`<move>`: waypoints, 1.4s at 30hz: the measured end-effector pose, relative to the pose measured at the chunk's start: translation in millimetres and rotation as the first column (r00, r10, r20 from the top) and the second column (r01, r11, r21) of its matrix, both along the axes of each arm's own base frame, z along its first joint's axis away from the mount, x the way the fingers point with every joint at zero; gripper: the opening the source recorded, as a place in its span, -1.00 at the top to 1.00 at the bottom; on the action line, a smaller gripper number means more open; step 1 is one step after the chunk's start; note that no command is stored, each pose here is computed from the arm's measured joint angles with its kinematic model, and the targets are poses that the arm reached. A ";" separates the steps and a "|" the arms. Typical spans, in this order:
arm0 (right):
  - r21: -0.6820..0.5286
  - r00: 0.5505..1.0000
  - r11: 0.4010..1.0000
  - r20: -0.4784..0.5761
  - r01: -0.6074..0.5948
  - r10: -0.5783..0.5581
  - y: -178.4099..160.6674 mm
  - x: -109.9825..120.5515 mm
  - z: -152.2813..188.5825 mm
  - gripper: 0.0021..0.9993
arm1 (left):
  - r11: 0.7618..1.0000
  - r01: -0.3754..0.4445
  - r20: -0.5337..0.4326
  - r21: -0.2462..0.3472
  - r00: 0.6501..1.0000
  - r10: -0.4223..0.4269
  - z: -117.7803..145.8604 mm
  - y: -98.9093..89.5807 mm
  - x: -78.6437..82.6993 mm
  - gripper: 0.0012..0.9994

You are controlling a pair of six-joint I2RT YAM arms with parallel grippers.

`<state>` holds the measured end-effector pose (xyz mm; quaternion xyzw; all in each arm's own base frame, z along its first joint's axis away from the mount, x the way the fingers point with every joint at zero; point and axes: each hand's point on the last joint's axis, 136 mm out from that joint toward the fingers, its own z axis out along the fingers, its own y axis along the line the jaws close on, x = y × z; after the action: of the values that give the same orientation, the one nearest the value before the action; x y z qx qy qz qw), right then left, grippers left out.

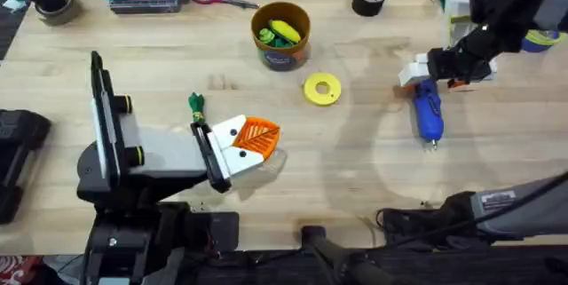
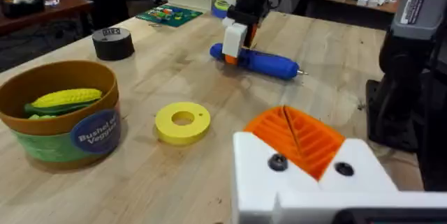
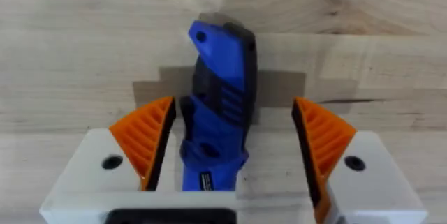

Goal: Pick up the gripper from the table and insert it into the empty holder that is missing its gripper. Then pick up a screw, insert it into the mounting hole, and use the screwdriver to tighten it. Finally, clean up the table by picking up the vegetable and placing it into the bucket.

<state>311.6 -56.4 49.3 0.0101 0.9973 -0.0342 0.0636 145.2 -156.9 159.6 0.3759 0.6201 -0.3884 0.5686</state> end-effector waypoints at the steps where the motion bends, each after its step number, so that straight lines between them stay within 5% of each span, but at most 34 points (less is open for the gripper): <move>1: 0.000 1.000 1.000 -0.002 0.000 0.000 -0.1 0.8 -2.1 -1.00 | 1.000 0.000 0.000 0.000 1.000 0.000 0.0 0.0 0.0 0.99; 17: 0.042 1.000 0.999 -0.020 -0.005 0.006 6.3 3.5 -14.9 -0.99 | 1.000 0.000 0.000 0.000 1.000 0.000 0.0 0.0 0.0 0.99; 29: 0.048 0.999 0.999 -0.039 -0.011 0.013 7.6 -1.0 -15.3 -0.65 | 1.000 0.000 0.000 0.000 1.000 0.000 0.0 0.0 0.0 0.99; 34: 0.048 0.999 0.999 -0.037 -0.013 0.015 7.5 -0.6 -15.2 -0.30 | 1.000 0.000 0.000 0.000 1.000 0.000 0.0 0.0 0.0 0.99; 37: 0.045 0.999 0.999 -0.031 -0.012 0.013 6.9 1.0 -15.1 0.25 | 1.000 0.000 0.000 0.000 1.000 0.000 0.0 0.0 0.0 0.99; 39: 0.050 1.000 0.999 -0.025 -0.015 0.016 7.6 2.4 -15.1 0.80 | 1.000 0.000 0.000 0.000 1.000 0.000 0.0 0.0 0.0 0.99; 42: 0.064 1.000 0.998 -0.020 -0.013 0.015 10.0 3.3 -15.5 0.95 | 1.000 0.000 0.000 0.000 1.000 0.000 0.0 0.0 0.0 0.99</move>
<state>314.9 -46.3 33.7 0.0047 0.9986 -0.0019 0.0532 145.2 -156.9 159.6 0.3758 0.6201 -0.3885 0.5686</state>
